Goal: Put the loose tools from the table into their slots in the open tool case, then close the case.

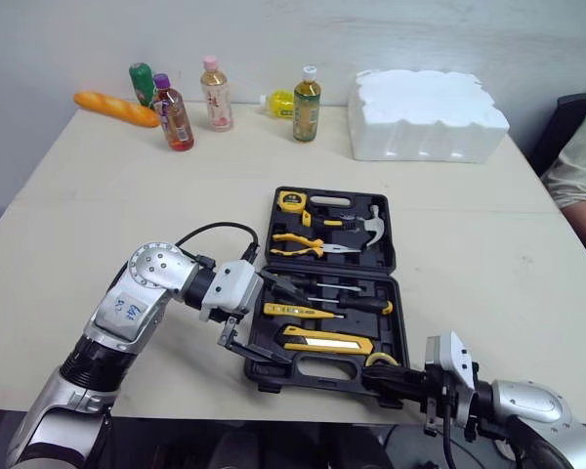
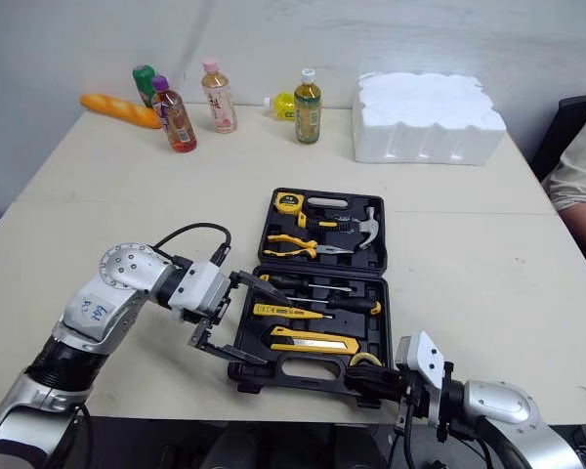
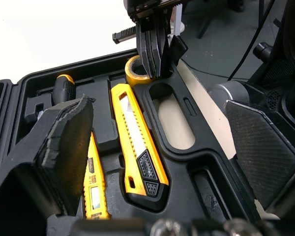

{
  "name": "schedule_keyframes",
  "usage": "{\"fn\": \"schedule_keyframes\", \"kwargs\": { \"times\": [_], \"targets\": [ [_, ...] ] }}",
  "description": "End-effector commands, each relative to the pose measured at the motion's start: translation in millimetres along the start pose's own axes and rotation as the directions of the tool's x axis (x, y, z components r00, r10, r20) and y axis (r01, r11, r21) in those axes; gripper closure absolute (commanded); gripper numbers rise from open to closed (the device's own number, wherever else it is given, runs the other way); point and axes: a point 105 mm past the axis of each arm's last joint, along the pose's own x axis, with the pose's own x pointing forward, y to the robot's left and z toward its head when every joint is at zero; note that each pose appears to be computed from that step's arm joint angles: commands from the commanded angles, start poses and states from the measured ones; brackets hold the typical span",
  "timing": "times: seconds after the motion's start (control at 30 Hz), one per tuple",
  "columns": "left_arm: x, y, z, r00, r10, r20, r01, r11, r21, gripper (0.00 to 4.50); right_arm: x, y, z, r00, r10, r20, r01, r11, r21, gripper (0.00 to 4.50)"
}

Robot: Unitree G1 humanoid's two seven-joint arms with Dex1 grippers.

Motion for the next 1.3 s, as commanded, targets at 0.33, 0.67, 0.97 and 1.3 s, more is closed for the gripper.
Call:
{"fn": "schedule_keyframes", "kwargs": {
  "times": [0.33, 0.67, 0.97, 1.3],
  "targets": [
    [-72.5, 39.2, -44.0, 0.896, 0.424, -0.131, -0.441, 0.882, -0.163, 0.56, -40.5, -41.9, 81.8, 0.956, -0.283, 0.081, 0.290, 0.954, -0.082, 4.50],
    [-87.2, 57.2, -89.2, 0.818, 0.494, -0.296, -0.551, 0.820, -0.154, 4.47, -62.0, -127.2, 61.8, 0.831, -0.538, -0.140, 0.505, 0.836, -0.216, 4.50],
    [-57.9, 74.6, -103.9, 0.818, 0.481, -0.316, -0.542, 0.827, -0.145, 4.47, -30.4, -148.9, 55.6, 0.846, -0.502, -0.182, 0.444, 0.850, -0.283, 4.50],
    [-29.6, 69.9, -83.3, 0.877, 0.416, -0.240, -0.464, 0.861, -0.206, 4.47, 51.0, -118.4, 91.1, 0.951, -0.302, -0.070, 0.271, 0.919, -0.288, 4.50]
  ]
}}
